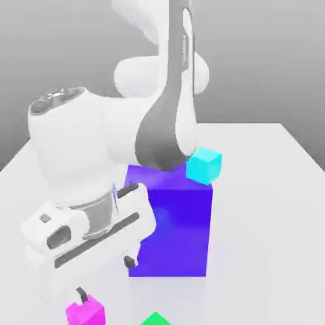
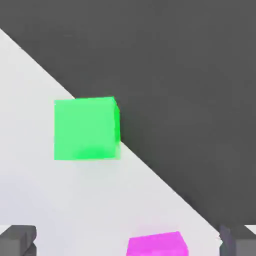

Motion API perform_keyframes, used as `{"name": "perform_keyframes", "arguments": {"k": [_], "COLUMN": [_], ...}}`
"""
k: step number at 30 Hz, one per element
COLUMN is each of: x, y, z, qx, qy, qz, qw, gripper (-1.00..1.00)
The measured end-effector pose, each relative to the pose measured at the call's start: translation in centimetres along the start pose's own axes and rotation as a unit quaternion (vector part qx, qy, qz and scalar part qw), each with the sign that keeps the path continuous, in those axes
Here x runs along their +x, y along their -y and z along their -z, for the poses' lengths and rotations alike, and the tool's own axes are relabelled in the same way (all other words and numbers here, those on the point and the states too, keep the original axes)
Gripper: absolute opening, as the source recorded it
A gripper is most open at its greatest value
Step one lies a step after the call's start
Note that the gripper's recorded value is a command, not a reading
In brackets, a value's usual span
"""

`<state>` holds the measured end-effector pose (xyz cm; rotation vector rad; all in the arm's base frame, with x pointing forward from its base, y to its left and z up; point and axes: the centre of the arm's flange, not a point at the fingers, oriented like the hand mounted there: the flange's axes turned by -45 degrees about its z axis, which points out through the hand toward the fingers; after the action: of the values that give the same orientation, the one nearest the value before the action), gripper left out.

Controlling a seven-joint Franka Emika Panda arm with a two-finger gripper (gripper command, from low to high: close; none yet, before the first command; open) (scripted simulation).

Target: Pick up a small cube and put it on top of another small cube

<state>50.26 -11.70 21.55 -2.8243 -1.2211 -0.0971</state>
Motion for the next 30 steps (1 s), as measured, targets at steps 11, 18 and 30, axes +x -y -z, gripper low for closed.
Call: {"name": "perform_keyframes", "arguments": {"k": [11,18,30], "x": [-2.7,-2.4,9.7], "y": [-1.0,-0.9,4.5], "z": [-7.9,-4.8,-3.5], "qx": [-0.015,-0.014,0.0], "qy": [0.042,0.043,0.045], "qz": [0.043,0.044,0.358], "qw": [0.998,0.998,0.933], "gripper": [-1.0,-1.0,-1.0]}}
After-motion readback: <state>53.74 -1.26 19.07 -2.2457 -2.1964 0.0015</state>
